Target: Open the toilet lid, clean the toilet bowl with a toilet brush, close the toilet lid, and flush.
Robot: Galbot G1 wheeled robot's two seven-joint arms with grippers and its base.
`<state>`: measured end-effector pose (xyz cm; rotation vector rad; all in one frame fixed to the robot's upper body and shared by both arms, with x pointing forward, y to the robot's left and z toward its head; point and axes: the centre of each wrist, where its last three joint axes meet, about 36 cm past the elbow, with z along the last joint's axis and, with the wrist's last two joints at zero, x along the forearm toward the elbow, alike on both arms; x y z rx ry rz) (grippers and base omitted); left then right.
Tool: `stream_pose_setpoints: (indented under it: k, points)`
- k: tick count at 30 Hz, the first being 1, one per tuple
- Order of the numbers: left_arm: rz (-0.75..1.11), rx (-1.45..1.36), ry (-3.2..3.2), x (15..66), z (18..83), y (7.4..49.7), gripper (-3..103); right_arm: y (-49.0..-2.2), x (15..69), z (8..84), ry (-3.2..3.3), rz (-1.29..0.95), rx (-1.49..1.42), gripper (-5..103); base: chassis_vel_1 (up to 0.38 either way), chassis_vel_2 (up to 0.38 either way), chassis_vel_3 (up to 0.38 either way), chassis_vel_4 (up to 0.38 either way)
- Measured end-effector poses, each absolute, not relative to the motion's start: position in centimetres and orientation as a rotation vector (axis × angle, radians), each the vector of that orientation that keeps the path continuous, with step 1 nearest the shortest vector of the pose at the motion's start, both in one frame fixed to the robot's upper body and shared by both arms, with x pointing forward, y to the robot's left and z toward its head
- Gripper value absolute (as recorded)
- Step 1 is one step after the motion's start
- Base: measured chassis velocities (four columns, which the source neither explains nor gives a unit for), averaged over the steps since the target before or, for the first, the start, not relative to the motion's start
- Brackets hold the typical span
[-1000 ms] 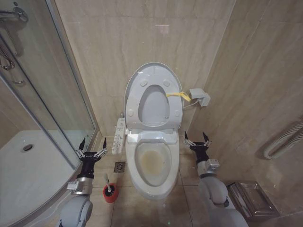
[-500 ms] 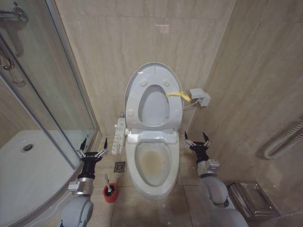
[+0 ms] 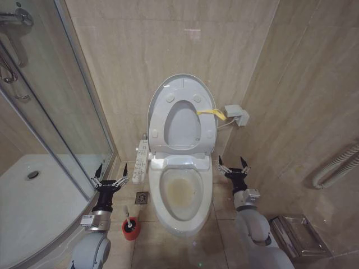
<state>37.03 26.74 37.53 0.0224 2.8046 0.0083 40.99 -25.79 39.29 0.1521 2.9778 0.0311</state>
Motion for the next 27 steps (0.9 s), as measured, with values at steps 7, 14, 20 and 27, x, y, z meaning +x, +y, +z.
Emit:
stream_pose_setpoints:
  k: [7, 14, 20, 27]
  points:
    - [0.008, 0.022, 2.805, 37.0, 37.5, 26.7, 100, -26.1, 39.6, 38.8, 2.994, 0.023, 0.164, 100, 0.0, 0.0, 0.0, 0.0]
    - [0.008, 0.022, 2.805, 37.0, 37.5, 26.7, 100, -27.3, 33.5, 38.0, 3.043, -0.031, 0.207, 100, 0.0, 0.0, 0.0, 0.0]
    - [0.008, 0.022, 2.805, 37.0, 37.5, 26.7, 100, -28.4, 28.1, 38.2, 3.086, -0.1, 0.235, 100, 0.0, 0.0, 0.0, 0.0]
    - [0.008, 0.022, 2.805, 37.0, 37.5, 26.8, 100, -27.7, 28.6, 38.5, 2.992, -0.021, 0.125, 100, 0.0, 0.0, 0.0, 0.0]
